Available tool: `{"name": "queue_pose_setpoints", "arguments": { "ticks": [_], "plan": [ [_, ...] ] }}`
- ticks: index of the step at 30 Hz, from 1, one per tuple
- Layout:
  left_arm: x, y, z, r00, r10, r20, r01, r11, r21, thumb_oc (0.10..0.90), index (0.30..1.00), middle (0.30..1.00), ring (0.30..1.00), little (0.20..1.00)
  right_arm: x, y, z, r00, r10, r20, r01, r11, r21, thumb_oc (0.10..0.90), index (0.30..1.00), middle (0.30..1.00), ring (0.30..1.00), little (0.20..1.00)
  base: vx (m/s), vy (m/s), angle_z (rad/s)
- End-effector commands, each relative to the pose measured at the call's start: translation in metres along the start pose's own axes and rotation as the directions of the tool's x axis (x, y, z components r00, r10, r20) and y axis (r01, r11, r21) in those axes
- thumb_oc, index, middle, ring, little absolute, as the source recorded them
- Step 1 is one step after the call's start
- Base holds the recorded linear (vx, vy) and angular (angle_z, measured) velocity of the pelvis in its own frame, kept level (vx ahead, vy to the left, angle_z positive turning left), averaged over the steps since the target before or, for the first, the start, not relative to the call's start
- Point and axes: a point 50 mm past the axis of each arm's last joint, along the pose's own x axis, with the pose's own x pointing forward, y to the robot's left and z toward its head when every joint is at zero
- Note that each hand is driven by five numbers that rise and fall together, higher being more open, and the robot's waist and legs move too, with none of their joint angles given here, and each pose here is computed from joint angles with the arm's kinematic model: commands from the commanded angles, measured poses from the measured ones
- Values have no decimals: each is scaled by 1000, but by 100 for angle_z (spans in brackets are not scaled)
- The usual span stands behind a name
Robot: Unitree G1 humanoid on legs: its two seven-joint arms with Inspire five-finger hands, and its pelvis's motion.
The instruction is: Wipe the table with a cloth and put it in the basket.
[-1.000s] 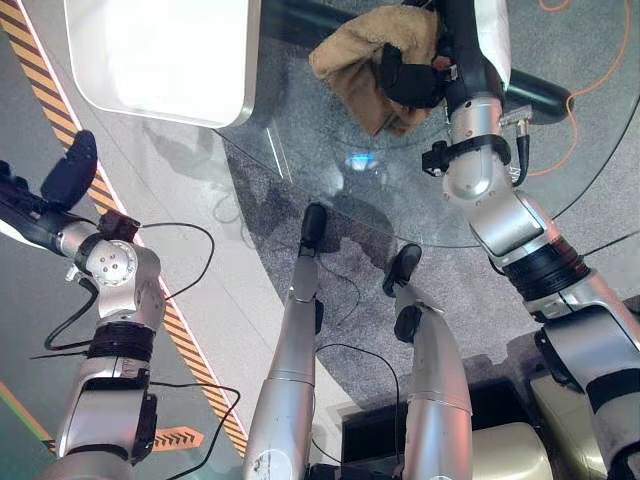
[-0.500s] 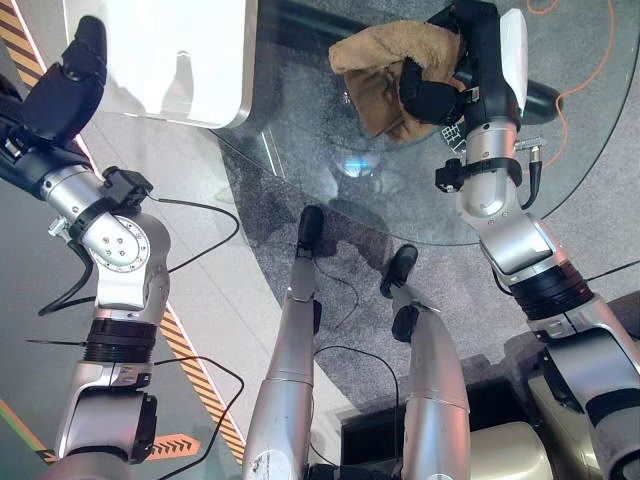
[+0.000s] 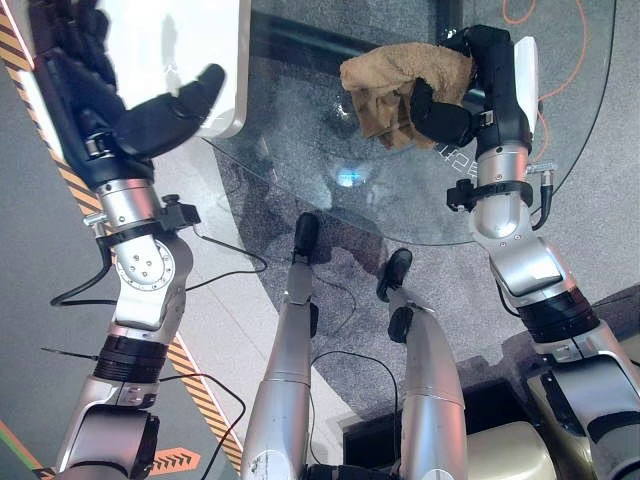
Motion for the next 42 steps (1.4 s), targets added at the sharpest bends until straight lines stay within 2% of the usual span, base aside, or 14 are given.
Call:
{"name": "queue_pose_setpoints", "arguments": {
  "ticks": [1, 7, 14, 42],
  "plan": [
    [16, -21, 40, 973, -90, 214, 108, 991, -78, 800, 900, 900, 900, 900, 8, -44, 74, 906, -156, 394, 142, 988, 66, 100, 300, 300, 300, 200, -12, 33, -3],
    [14, -38, 31, 959, -233, 159, 246, 967, -68, 800, 900, 900, 900, 900, 3, -50, 85, 875, -150, 461, 126, 989, 81, 100, 300, 300, 300, 200, -10, 40, -7],
    [13, -58, 25, 942, -314, 117, 327, 939, -111, 800, 900, 900, 900, 900, 1, -49, 97, 851, -136, 507, 100, 990, 97, 100, 300, 300, 300, 200, -8, 30, -1],
    [20, -110, 18, 902, -428, 51, 430, 885, -180, 800, 900, 900, 900, 900, 2, -38, 131, 791, -119, 600, 29, 987, 156, 100, 300, 300, 300, 200, 0, 1, 0]
  ]
}}
